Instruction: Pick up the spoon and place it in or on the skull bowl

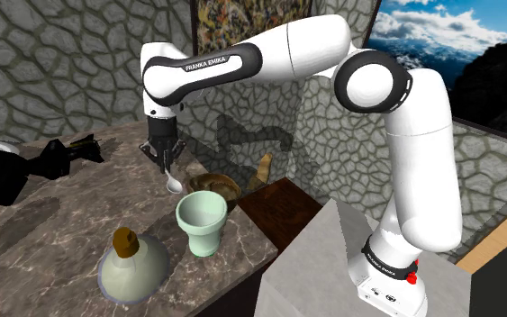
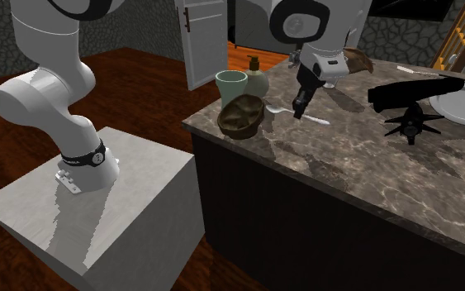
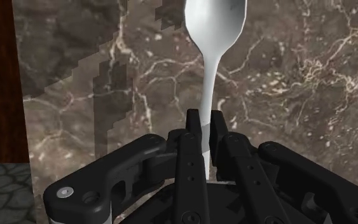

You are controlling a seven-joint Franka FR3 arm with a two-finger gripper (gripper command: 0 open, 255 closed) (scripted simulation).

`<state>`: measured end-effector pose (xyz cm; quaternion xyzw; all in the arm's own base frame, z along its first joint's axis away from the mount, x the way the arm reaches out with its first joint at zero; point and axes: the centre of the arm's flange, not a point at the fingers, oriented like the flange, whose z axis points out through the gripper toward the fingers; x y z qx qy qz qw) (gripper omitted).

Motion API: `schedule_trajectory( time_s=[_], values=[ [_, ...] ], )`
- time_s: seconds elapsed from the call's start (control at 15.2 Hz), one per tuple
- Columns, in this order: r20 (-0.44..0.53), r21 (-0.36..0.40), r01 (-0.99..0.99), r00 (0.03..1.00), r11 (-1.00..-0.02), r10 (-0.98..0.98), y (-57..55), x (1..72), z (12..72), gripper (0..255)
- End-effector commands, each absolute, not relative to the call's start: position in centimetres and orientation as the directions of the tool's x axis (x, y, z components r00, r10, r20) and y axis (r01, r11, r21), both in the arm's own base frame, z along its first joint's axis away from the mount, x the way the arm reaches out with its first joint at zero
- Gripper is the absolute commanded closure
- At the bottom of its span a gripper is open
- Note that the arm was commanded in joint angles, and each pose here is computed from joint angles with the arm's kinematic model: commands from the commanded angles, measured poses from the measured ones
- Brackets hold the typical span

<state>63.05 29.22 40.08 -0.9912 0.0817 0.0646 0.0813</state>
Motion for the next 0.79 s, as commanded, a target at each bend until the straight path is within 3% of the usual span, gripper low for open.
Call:
schedule_trajectory(
  time_s=[0.0, 0.73],
  values=[
    [-0.142, -0.150, -0.172, 0.978, -0.974, -0.151, 29.2, 63.2, 41.2, 255],
    [-0.142, -0.150, -0.172, 0.978, -0.974, -0.151, 29.2, 63.2, 47.0, 255]
  ],
)
